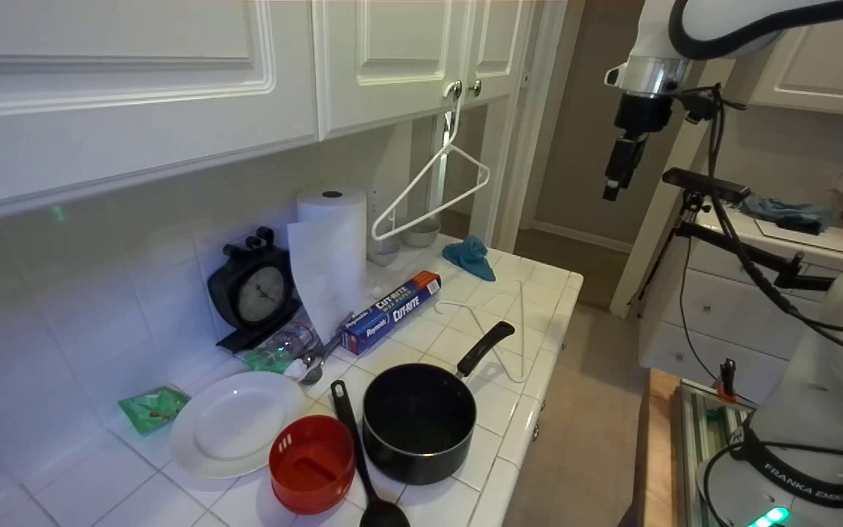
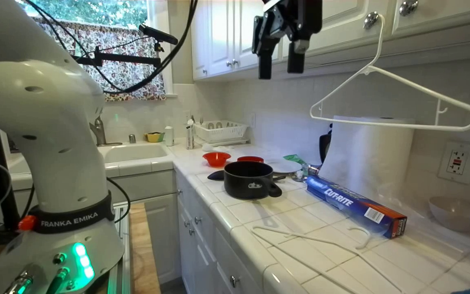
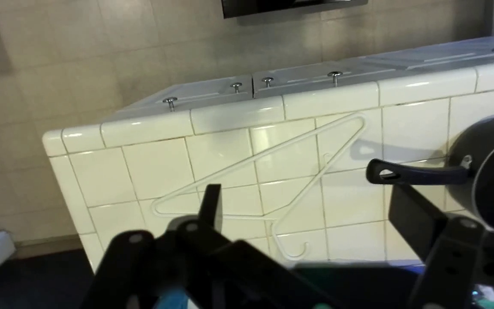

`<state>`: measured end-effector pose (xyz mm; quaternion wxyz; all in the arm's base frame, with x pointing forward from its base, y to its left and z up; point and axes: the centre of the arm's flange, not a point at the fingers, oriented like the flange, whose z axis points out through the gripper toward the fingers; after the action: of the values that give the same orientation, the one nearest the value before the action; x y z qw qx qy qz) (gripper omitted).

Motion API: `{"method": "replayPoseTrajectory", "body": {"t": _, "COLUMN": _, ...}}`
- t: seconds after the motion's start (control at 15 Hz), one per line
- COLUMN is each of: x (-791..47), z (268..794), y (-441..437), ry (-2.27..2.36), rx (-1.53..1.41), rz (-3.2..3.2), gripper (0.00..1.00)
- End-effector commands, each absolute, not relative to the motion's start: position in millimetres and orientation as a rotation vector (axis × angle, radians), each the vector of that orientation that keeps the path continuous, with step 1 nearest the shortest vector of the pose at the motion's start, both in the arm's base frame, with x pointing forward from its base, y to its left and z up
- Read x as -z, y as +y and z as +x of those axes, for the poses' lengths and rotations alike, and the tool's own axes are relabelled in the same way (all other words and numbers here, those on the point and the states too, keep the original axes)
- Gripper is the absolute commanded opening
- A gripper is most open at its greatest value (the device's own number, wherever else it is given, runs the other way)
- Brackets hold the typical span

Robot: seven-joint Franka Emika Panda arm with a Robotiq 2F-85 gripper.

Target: Pick up the hanger from the counter and hang it on the hanger on the cabinet.

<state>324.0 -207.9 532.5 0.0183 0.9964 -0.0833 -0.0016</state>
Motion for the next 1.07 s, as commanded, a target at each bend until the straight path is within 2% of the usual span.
{"method": "replayPoseTrajectory", "body": {"t": 0.0, "x": -495, "z": 366, "y": -269, "ry": -0.550, "rx": 0.102, "rz": 3.082, "gripper": 1.00}}
{"method": "replayPoseTrajectory", "body": {"t": 0.27, "x": -452, "z": 394, "y": -300, "ry": -0.757, "rx": 0.179, "rz": 3.132, "gripper": 1.00}}
{"method": "replayPoseTrajectory", "body": {"t": 1.0, "x": -402, "z": 471, "y": -293, "ry": -0.980, "rx": -0.073, "rz": 2.992, "gripper": 1.00}}
